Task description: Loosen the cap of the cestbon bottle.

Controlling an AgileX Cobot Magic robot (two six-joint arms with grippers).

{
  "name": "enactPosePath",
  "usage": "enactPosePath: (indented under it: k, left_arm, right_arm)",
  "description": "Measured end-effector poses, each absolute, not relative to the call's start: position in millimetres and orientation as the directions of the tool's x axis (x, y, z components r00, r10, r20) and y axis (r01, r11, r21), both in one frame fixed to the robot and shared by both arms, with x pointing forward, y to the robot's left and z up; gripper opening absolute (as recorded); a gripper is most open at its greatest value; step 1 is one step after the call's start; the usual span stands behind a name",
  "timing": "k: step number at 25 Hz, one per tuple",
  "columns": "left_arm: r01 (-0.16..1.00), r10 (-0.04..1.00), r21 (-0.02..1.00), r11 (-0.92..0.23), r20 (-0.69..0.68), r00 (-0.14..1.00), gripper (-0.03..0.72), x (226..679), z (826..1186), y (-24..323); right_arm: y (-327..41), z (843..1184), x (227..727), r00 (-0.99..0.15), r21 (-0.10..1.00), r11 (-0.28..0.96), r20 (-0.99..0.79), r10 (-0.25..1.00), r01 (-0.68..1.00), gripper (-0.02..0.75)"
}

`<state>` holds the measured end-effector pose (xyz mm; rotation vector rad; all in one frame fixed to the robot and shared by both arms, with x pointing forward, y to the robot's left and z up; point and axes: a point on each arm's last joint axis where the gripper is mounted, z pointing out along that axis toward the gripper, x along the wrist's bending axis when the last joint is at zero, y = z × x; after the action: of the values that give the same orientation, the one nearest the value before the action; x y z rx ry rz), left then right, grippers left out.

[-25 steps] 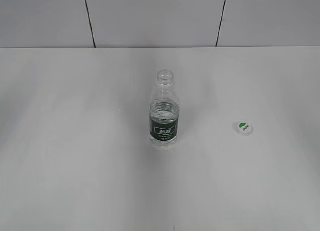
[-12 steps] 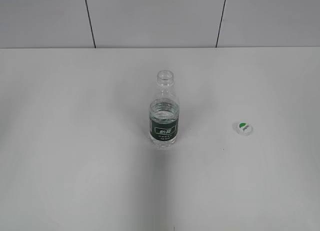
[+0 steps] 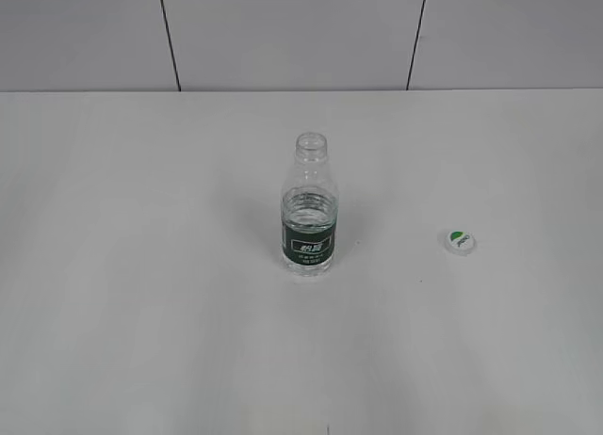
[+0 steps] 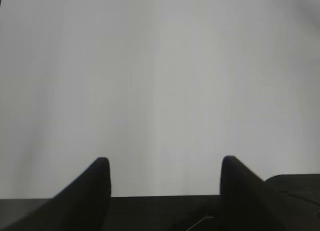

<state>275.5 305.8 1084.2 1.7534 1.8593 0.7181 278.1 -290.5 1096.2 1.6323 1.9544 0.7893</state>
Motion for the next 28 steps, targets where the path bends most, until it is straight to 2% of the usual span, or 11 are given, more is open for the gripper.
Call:
enactPosePath:
  k: [7,11,15,28]
  left_arm:
    - [0.545,0.999,0.837,0.051,-0.033,-0.042,0.391,230,1077,303]
    - [0.468,0.998,0.882,0.055,-0.045,-0.032,0.373,216,1071,302]
    - [0.469,0.997,0.880,0.073,-0.079,-0.005,0.355,223,1061,298]
    - [0.445,0.996,0.893,0.066,-0.083,0.020,0.344,230,1056,296]
  right_arm:
    - [-295,1067,253,-0.208,0.797,0.152,-0.034,0.978,0.585,0.517]
    - [-297,1061,238,-0.208,0.858,0.144,-0.045,0.977,0.493,0.517]
    - [-299,1060,227,-0.206,0.895,0.134,-0.049,0.977,0.425,0.517]
    - [-299,1054,230,-0.207,0.885,0.141,-0.052,0.977,0.443,0.517]
